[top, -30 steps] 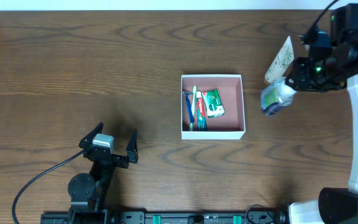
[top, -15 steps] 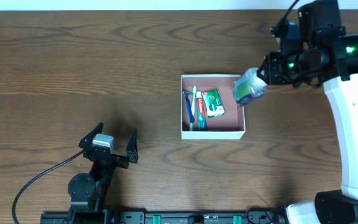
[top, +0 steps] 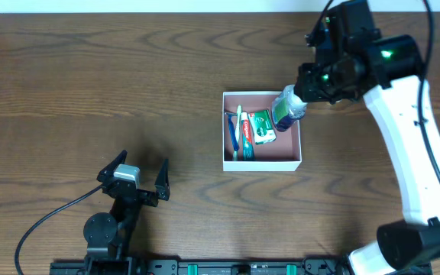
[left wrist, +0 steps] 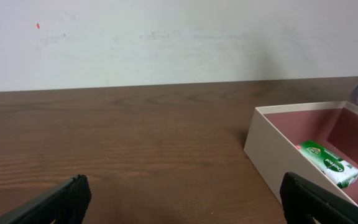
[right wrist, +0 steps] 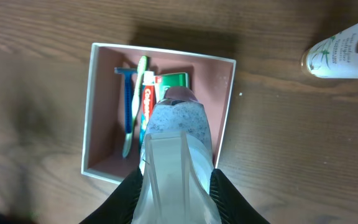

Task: Pack container
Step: 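Lower the pump bottle upright into the box's back right corner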

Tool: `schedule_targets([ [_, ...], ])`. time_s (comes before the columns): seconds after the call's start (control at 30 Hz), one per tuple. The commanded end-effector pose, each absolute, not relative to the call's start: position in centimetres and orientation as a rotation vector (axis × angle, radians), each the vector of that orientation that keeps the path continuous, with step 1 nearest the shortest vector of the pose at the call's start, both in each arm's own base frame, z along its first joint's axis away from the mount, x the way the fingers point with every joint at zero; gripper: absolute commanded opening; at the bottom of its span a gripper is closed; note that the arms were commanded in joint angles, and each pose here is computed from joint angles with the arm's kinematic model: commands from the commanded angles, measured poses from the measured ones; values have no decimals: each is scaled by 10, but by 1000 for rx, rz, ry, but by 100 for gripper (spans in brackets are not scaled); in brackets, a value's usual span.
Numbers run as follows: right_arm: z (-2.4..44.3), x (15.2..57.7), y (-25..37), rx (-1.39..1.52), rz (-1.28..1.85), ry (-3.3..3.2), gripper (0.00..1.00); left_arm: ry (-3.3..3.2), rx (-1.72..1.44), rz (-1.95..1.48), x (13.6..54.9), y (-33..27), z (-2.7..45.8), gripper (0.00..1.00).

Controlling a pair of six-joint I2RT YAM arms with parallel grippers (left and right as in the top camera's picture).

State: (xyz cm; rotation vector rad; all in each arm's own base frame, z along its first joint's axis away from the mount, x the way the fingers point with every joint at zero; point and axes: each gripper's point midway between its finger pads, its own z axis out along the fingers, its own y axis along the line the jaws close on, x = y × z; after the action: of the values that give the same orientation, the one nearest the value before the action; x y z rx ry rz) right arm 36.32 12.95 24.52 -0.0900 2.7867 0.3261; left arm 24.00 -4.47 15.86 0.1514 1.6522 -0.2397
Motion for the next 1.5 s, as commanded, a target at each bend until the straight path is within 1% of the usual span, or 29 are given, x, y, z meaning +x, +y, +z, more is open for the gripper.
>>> schedule_targets([
  [0.0, 245, 374, 132, -15, 289, 2770, 16, 1705, 145, -250, 240, -45, 142, 98],
  [0.4, 205, 391, 132, 20, 159, 2844, 18, 1705, 145, -251, 240, -45, 142, 98],
  [0.77, 205, 403, 130, 26, 128, 2800, 19, 1705, 145, -251, 240, -45, 142, 98],
  [1.1, 204, 403, 128, 30, 107, 2803, 20, 1705, 145, -251, 240, -45, 142, 98],
  [1.47, 185, 409, 135, 7, 75, 2833, 20, 1705, 144, -250, 240, -45, 142, 98],
])
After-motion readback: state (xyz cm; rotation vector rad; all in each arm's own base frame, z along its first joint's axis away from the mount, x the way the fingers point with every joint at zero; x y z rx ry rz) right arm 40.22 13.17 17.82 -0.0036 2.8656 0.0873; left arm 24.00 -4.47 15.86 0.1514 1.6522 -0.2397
